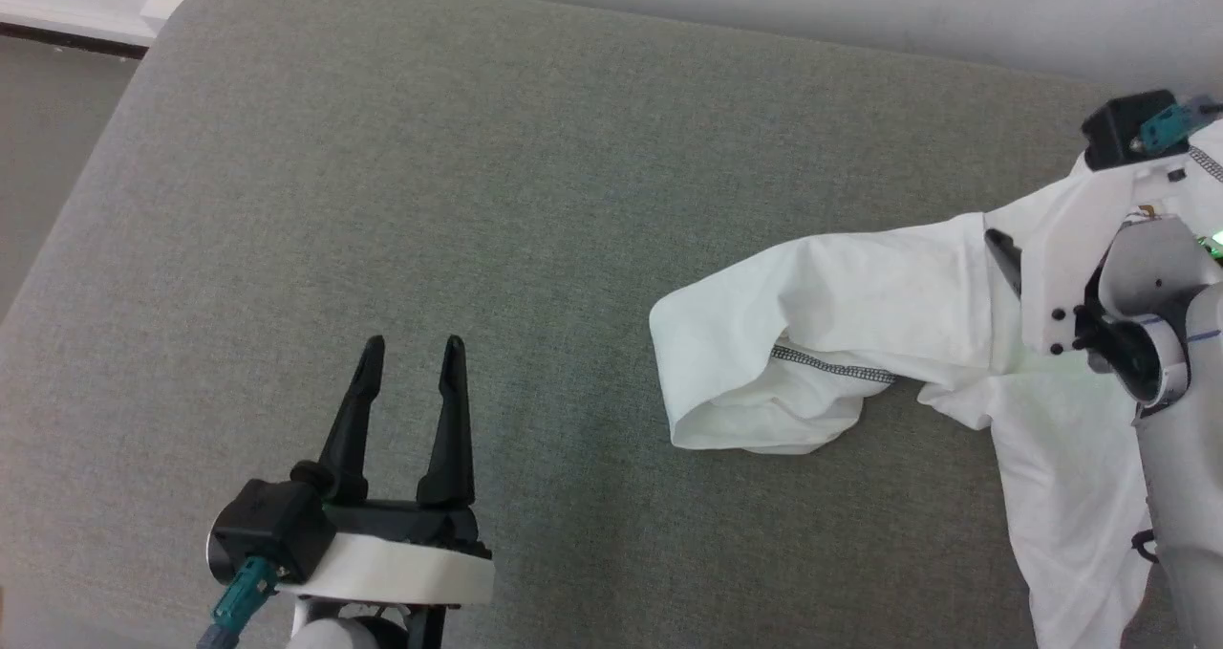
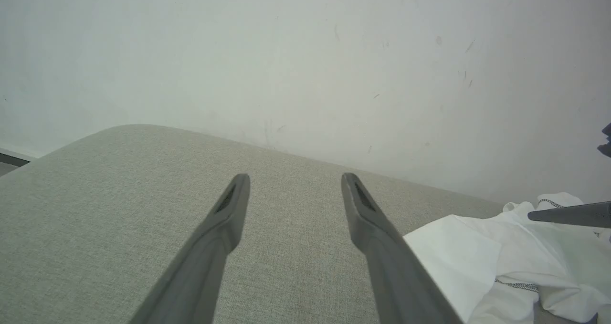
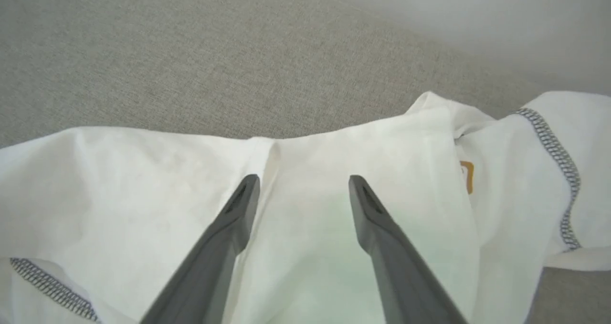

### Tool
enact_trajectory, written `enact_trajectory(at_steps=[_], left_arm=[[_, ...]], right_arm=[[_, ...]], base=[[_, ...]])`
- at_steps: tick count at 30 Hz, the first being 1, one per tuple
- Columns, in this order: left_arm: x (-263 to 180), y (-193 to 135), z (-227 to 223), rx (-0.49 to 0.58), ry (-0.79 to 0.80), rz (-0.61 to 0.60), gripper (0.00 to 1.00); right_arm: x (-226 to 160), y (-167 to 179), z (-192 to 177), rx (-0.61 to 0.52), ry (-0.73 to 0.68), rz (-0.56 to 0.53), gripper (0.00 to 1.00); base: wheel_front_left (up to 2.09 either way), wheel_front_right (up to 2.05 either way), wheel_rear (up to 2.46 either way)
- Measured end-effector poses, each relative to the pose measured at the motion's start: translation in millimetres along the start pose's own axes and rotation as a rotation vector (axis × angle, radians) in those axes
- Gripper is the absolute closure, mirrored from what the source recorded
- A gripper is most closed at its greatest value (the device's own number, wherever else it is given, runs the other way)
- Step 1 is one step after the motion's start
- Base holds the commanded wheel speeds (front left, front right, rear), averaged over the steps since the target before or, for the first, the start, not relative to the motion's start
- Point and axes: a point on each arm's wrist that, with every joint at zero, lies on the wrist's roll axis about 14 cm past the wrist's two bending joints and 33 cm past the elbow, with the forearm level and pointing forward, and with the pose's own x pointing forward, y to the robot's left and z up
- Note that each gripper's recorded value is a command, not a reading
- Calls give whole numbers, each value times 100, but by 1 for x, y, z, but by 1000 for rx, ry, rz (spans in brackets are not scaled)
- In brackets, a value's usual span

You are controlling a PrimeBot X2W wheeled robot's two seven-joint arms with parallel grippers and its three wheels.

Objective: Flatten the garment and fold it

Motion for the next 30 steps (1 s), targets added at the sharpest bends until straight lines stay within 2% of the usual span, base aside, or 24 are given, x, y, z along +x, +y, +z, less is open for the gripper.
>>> enact_trajectory(at_steps=[9,10,11,13,14,19,24,30], left_arm=[[-2,11,-6,7,25,39,0],[-2,12,-7,8,28,42,0],[-2,13,-8,10,32,45,0],[-2,15,-10,12,39,51,0],[-3,15,-11,12,41,53,0],[-5,16,-11,9,42,54,0],[-10,14,0,-2,8,44,0],[-26,13,10,-19,-22,41,0]], right_arm=[[22,16,-23,-1,53,45,0],[25,19,-25,1,60,53,12],[28,22,-28,3,64,60,44],[33,27,-30,3,63,72,85],[35,29,-30,2,58,77,100],[31,35,-17,-22,8,86,100],[11,39,9,-60,-80,91,100],[-30,77,54,-133,-218,173,100]], base=[[0,0,0],[0,0,0],[0,0,0],[0,0,0],[0,0,0],[0,0,0],[0,0,0],[0,0,0]])
